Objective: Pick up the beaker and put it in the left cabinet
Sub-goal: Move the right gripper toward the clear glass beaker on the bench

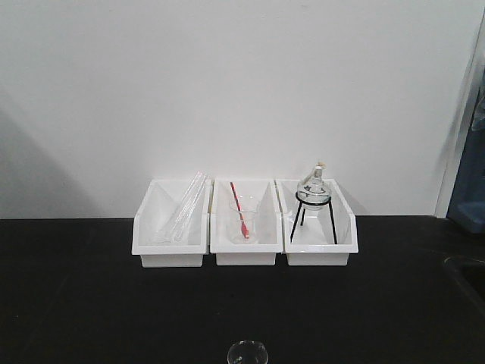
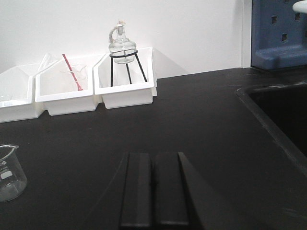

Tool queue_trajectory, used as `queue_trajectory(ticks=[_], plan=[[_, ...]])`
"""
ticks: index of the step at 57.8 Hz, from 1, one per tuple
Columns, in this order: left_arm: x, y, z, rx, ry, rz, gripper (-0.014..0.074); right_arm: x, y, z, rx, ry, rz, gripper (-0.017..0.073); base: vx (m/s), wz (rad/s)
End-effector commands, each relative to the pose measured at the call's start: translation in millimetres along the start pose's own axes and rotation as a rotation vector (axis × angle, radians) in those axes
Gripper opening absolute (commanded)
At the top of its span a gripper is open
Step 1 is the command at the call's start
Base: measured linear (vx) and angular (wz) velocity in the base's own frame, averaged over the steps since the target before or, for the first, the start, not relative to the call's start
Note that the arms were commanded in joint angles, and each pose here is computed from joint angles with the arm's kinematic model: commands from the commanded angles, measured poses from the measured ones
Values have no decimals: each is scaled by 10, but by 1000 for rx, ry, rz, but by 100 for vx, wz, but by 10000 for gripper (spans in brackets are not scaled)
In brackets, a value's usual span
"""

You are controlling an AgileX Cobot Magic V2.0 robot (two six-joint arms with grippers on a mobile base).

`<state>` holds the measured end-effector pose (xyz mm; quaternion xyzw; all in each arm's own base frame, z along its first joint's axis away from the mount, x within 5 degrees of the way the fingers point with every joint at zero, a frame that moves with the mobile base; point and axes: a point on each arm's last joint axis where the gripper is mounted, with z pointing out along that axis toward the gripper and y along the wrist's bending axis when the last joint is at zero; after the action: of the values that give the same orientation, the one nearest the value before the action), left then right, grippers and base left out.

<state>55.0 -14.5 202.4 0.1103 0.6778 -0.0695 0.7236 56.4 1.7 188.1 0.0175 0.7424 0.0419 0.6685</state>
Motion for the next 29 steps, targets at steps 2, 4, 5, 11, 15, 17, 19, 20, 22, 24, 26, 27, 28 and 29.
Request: queue_trajectory(ticks=[2,4,5,11,15,17,19,20,22,24,26,27,28,29], plan=[[-32,3,-13,-5,-87,-11,1,-57,9,-9,-10,-87,-17,-6,0,0],[-32,3,-13,-5,-87,-11,1,-57,9,-9,-10,-87,-17,-6,0,0],[-32,3,-13,-5,-87,-11,1,-57,9,-9,-10,-87,-17,-6,0,0],[-32,3,-13,-5,-87,-11,1,-57,9,-9,-11,-87,-15,-6,0,0],[-32,3,-13,-5,-87,-11,1,-57,9,-9,-11,-87,-15,-6,0,0],[-32,3,-13,-5,-87,-11,1,-57,9,-9,-11,-87,-15,-6,0,0],[-32,3,-13,-5,-87,-11,1,-58,9,-9,-11,-88,-15,-6,0,0],[-32,3,-13,-5,-87,-11,1,-58,9,-9,-11,-88,-15,-6,0,0],[-32,3,-13,-5,-87,-11,1,-62,10,-10,-12,-92,-15,-6,0,0],[-32,3,-13,-5,-87,-11,1,-72,11,-11,-12,-103,-31,-6,0,0],[-32,3,-13,-5,-87,-11,1,-91,14,-13,-12,-125,-59,-6,0,0],[-32,3,-13,-5,-87,-11,1,-102,15,-15,-12,-135,-77,-6,0,0],[-32,3,-13,-5,-87,-11,1,-115,18,-16,-14,-150,-85,-6,0,0],[-32,3,-13,-5,-87,-11,1,-132,21,-20,-16,-162,-92,-6,0,0]])
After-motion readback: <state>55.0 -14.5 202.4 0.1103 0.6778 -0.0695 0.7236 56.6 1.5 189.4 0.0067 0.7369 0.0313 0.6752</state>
